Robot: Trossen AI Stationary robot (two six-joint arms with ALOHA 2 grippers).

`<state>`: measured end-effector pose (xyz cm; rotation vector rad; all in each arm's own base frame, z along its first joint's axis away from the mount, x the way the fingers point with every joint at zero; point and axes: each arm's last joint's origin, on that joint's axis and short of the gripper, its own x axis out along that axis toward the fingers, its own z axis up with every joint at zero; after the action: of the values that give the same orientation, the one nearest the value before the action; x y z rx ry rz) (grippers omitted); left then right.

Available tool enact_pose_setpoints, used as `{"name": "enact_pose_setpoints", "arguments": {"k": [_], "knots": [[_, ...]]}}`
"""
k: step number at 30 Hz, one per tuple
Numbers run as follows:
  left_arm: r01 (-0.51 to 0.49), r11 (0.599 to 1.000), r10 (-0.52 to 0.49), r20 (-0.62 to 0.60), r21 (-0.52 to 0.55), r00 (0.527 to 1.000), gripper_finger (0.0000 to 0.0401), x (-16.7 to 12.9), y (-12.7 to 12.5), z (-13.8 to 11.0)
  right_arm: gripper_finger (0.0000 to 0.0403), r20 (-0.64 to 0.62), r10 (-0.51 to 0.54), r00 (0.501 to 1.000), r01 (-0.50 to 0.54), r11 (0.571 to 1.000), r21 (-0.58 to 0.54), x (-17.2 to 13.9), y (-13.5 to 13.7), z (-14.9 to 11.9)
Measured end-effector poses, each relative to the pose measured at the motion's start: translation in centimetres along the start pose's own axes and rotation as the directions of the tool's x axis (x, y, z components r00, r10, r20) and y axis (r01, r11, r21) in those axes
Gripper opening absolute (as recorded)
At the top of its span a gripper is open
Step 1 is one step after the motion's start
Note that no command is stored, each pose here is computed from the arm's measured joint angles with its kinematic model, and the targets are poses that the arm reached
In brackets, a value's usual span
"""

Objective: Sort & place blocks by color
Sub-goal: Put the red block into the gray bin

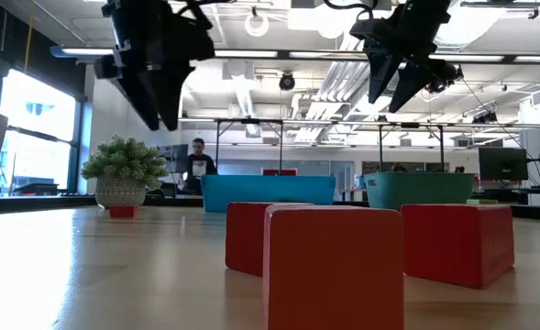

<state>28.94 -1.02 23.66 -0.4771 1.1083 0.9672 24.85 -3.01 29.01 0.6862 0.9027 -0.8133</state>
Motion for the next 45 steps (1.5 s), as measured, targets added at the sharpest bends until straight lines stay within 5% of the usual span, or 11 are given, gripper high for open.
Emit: {"name": "enact_pose_setpoints", "arguments": {"k": [7,21,30,37,45], "knots": [[-0.158,0.967,0.147,-0.068,-0.199,0.987,0.0193,-0.2,4.2,1.7,0.0206,0.000,0.000,1.000,0.000,1.000,-0.010,0.0,0.0,0.0],[-0.217,0.873,0.187,-0.111,-0.436,0.976,0.0193,1.4,6.7,4.4,0.0206,0.004,0.004,1.000,-0.004,1.000,-0.016,0.0,0.1,0.0],[-0.217,0.700,0.150,-0.158,-0.680,0.976,0.0193,2.3,8.0,5.7,0.0206,0.004,0.004,1.000,-0.004,1.000,-0.016,0.0,0.1,0.0],[-0.227,0.664,0.139,-0.181,-0.713,0.974,0.0193,3.2,8.6,6.0,0.0206,0.004,0.004,1.000,-0.004,1.000,-0.016,0.0,0.1,0.0],[-0.286,0.613,0.100,-0.287,-0.736,0.953,0.0193,6.1,8.8,3.7,0.0206,0.005,0.004,1.000,-0.004,1.000,-0.016,0.0,0.1,0.0]]}}
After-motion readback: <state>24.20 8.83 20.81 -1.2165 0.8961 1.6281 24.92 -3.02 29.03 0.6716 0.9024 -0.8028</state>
